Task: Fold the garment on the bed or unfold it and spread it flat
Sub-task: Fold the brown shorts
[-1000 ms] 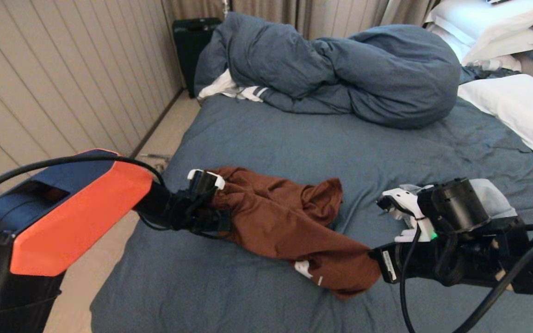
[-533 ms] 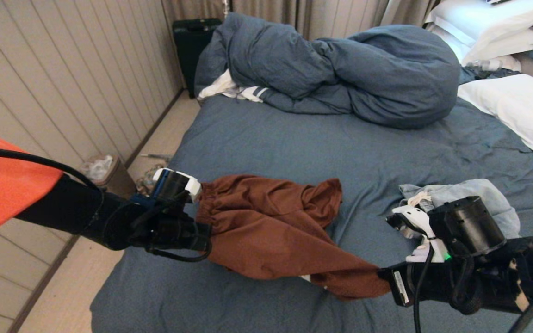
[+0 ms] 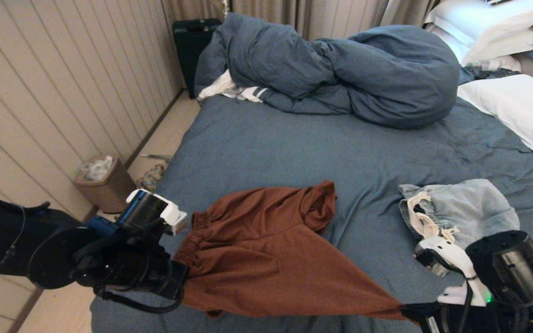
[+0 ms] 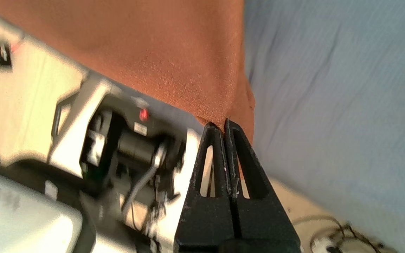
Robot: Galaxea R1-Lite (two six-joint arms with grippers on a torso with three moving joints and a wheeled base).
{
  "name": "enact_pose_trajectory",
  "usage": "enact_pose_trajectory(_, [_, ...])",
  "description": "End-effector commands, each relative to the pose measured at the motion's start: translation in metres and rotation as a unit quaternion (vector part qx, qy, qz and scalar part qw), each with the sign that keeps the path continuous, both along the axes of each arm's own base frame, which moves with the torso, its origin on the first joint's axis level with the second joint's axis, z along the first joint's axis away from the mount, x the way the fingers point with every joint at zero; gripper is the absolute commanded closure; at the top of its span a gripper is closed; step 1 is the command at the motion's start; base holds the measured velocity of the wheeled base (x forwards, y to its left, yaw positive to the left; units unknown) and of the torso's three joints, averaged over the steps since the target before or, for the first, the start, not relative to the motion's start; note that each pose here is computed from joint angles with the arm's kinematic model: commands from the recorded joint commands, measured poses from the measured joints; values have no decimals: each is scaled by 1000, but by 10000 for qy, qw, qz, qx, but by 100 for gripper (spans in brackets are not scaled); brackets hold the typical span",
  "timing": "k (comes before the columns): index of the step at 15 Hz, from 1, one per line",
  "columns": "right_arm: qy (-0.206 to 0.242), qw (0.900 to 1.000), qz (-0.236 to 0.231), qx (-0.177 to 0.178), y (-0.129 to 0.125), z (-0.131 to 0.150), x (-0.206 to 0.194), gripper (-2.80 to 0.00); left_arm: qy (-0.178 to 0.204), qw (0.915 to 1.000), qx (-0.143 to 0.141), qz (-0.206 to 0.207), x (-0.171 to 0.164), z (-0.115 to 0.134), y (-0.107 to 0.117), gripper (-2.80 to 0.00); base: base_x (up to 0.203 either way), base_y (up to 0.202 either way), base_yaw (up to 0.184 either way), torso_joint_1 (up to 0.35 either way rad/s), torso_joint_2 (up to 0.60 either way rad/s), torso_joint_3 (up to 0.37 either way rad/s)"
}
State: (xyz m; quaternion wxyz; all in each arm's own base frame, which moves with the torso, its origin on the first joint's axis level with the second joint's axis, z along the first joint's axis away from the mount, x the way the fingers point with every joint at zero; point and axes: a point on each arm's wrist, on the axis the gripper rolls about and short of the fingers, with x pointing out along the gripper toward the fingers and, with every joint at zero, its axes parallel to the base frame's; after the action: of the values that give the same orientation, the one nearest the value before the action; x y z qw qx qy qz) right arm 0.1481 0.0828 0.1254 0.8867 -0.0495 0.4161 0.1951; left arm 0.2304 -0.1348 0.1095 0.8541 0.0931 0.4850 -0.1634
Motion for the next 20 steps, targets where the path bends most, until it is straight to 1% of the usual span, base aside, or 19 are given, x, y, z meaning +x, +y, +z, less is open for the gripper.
enact_pose_trajectory(1, [-39,9998,180,32,-7,7,-23,0,133,9996,144,-213,-20,-6,5,0,0,0,0,0,0,0])
enact_pose_trajectory(4, [70,9995,310,-29,-20,14,-51,0,320,9978,292,-499,-41,-14,4,0,0,0,0,0,0,0])
enact_pose_trajectory(6, [53,9994,335,-26,-30,20,-66,0,284,9974,254,-607,-51,-12,4,0,0,0,0,0,0,0])
enact_pose_trajectory(8, [-33,9994,335,24,-26,30,-61,0,116,9980,142,-609,-50,-3,2,0,0,0,0,0,0,0])
enact_pose_trajectory(9, [-26,9995,328,12,-22,34,-54,0,-6,9983,55,-583,-45,3,-1,0,0,0,0,0,0,0])
enact_pose_trajectory(11, [29,9996,271,-58,-9,40,-33,0,-203,9994,-67,-289,-30,12,1,0,0,0,0,0,0,0])
enact_pose_trajectory(13, [2,9997,217,-63,8,46,-4,0,-484,9986,-215,-36,-12,28,4,0,0,0,0,0,0,0])
enact_pose_trajectory(16, [-287,9995,74,74,31,61,47,0,-737,9965,-322,216,14,44,7,0,0,0,0,0,0,0])
enact_pose_trajectory(20, [-531,9983,-198,113,48,70,115,0,-991,9927,-384,574,59,53,17,0,0,0,0,0,0,0])
